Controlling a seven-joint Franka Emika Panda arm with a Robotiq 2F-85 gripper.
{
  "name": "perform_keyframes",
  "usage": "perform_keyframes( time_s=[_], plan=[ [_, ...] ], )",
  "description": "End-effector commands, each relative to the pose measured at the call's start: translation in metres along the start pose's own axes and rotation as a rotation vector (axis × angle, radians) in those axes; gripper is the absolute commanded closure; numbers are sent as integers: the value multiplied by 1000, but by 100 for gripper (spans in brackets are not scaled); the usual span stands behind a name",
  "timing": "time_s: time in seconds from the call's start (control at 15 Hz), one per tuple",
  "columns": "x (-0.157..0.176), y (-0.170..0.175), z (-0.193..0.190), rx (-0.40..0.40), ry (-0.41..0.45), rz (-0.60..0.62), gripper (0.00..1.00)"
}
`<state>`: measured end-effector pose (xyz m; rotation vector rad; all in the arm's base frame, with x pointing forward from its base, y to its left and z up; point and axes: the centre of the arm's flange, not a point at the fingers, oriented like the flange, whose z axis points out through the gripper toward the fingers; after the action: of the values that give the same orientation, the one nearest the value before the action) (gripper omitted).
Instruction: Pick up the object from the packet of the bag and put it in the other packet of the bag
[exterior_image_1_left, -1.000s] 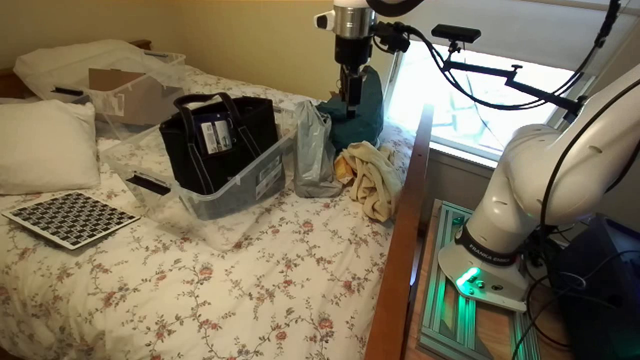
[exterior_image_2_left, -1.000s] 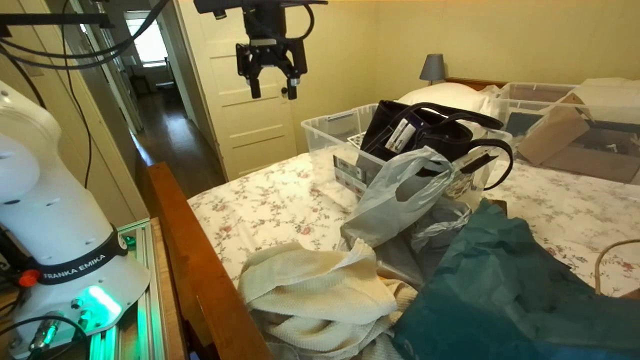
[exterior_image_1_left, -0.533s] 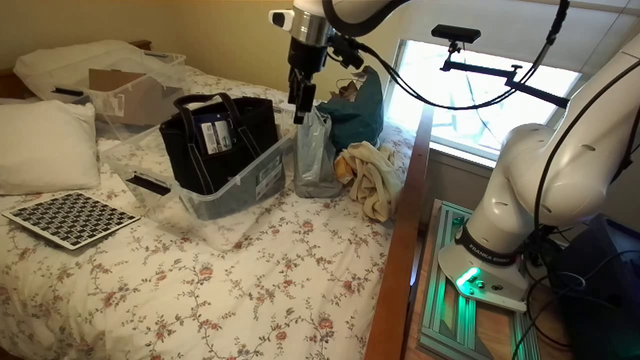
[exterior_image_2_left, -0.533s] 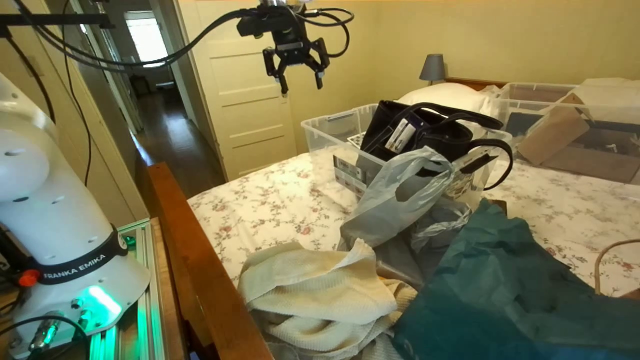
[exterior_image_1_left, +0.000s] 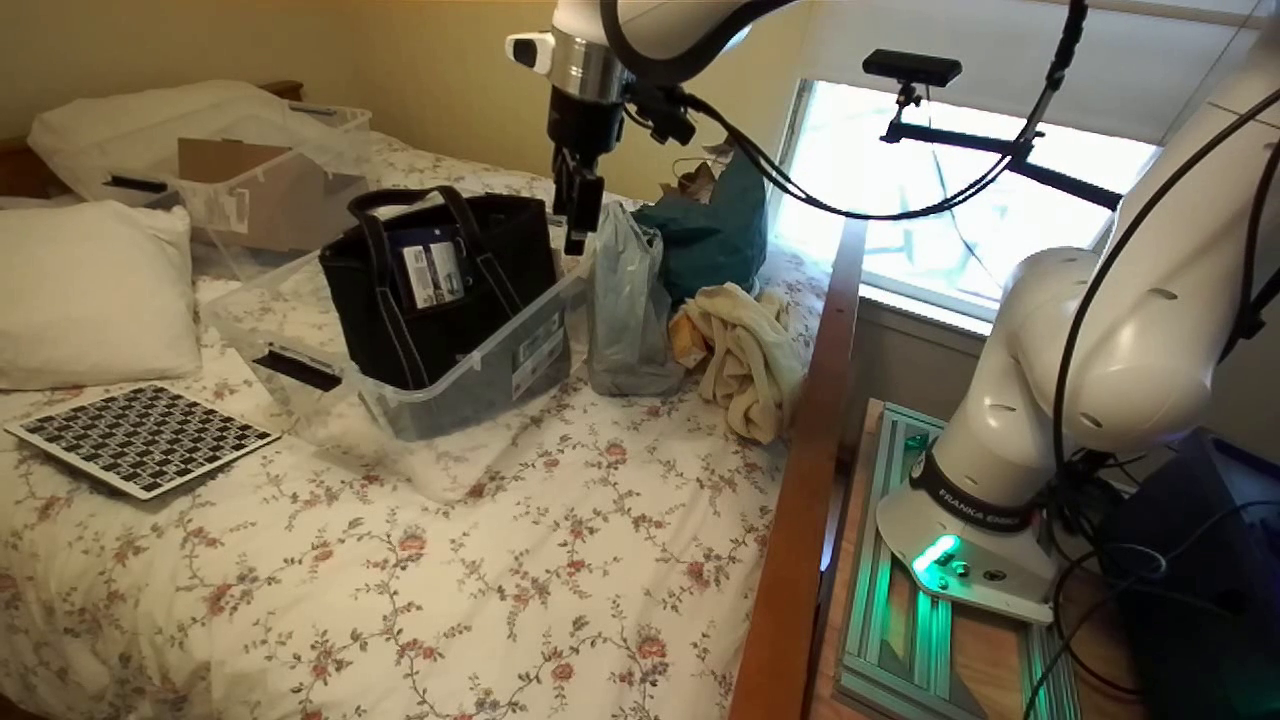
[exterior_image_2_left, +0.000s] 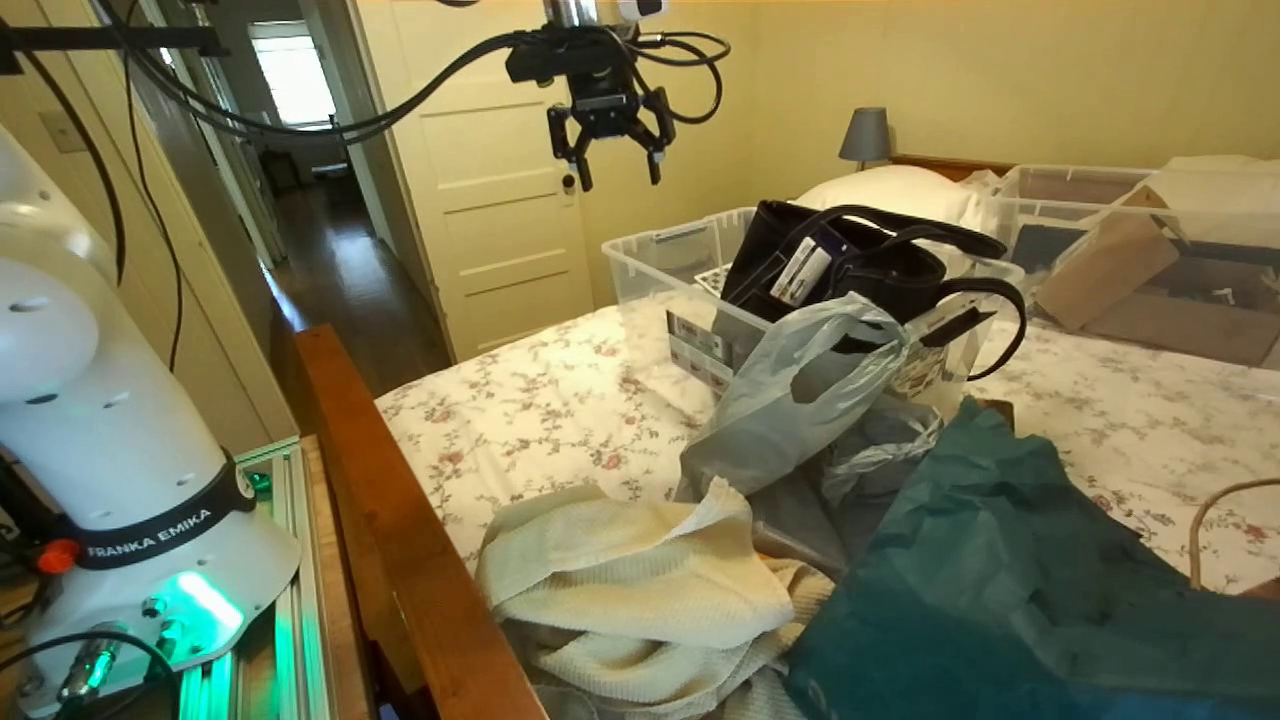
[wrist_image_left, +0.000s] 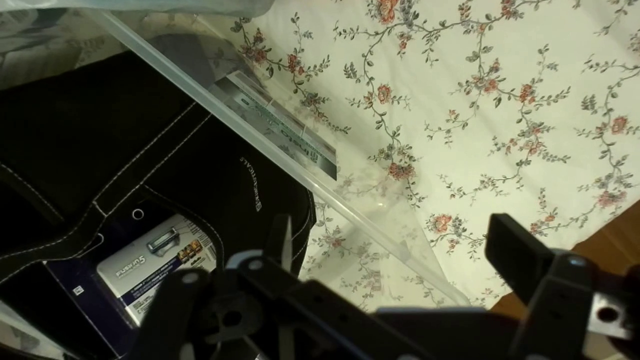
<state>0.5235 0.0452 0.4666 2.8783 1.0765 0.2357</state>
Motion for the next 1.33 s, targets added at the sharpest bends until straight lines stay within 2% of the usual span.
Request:
perform_keyframes(
  time_s=[0.0,0.27,0.53,0.87,1.27],
  plan=[
    [0,0,0,0,0,0,0],
    [0,0,0,0,0,-1,0],
    [14,29,6,-48,-42,-57,0],
    [38,79,8,-98,-49,-201,0],
    [67,124,34,-55,-59,-435,0]
  ],
)
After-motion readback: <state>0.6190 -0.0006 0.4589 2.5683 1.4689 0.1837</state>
